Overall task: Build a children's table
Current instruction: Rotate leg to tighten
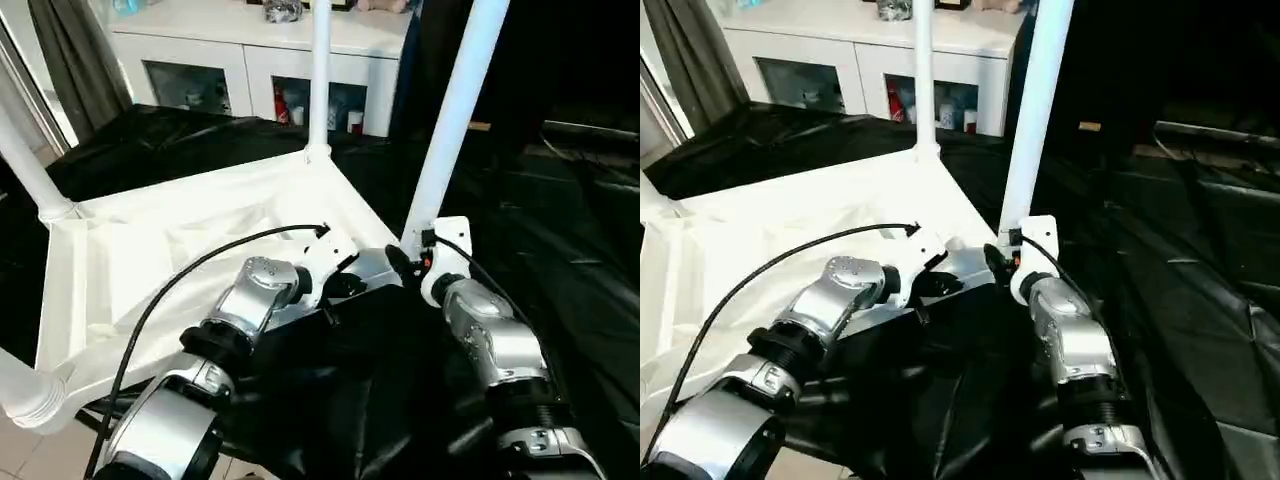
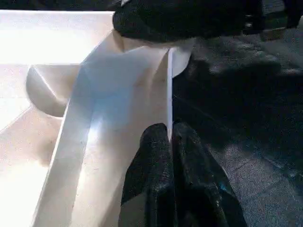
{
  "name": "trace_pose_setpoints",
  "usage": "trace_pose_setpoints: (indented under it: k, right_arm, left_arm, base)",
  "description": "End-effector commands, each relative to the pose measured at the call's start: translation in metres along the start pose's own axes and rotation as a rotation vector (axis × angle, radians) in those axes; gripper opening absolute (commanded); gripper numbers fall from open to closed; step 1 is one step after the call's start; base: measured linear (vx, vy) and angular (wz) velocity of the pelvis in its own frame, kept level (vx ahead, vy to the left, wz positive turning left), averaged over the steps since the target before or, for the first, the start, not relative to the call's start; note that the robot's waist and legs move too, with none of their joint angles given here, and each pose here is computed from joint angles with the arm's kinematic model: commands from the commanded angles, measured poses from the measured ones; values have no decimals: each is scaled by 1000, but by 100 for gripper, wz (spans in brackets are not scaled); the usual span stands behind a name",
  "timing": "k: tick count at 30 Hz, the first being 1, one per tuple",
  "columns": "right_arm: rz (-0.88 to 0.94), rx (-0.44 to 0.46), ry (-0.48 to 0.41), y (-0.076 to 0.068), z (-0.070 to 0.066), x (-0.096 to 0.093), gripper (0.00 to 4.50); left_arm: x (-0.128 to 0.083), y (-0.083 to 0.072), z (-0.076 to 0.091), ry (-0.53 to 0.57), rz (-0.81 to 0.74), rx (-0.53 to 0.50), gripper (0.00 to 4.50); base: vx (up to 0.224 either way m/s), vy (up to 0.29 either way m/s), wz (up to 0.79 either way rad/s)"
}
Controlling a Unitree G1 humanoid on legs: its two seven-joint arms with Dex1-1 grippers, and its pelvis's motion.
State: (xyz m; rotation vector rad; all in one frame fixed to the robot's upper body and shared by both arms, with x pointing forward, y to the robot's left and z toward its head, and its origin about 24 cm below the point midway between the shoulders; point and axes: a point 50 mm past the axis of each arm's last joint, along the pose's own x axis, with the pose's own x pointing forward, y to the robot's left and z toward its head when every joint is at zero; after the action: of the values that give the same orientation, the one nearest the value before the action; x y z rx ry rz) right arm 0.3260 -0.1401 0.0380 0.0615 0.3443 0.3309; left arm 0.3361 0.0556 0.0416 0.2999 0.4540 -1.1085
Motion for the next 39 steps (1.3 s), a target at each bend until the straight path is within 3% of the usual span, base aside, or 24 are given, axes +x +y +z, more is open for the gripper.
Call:
trace_pose_setpoints:
  k: [1,4,7,8,10,19,28,35,39]
  right_arm:
    - [220,7,47,40,-9,6,366]
    - [411,-88,33,26,-2,-13,375]
    - [553,-163,46,22,0,-28,375]
    - [713,-248,110,19,-3,-46,375]
    - [773,-287,152,16,-5,-55,375]
    - [815,-284,164,8,2,-55,375]
    - [850,-274,200,14,-8,-54,304]
    - [829,-270,212,13,-13,-52,275]
    - [477,-198,170,5,-22,-30,270]
  left_arm:
    - [10,-11,7,-29,-65,25,0]
    - [-7,-8,0,-38,-171,44,0]
    - [-17,-9,-4,-48,-252,66,0]
    - [-27,-11,-10,-32,-326,88,0]
    - [-31,-11,-14,-9,-352,101,0]
    - [-51,-11,-21,12,-404,99,0]
    - [-58,-10,-27,15,-367,79,0]
    - [-57,-8,-24,-3,-334,74,0]
    - [-43,1,-17,-13,-173,37,0]
  base:
    - [0,0,0]
    - [0,0,0]
    - [0,0,0]
    - [0,0,0]
    - [0,0,0]
    - [0,0,0]
    - [0,0,0]
    - [0,0,0]
    - [0,0,0]
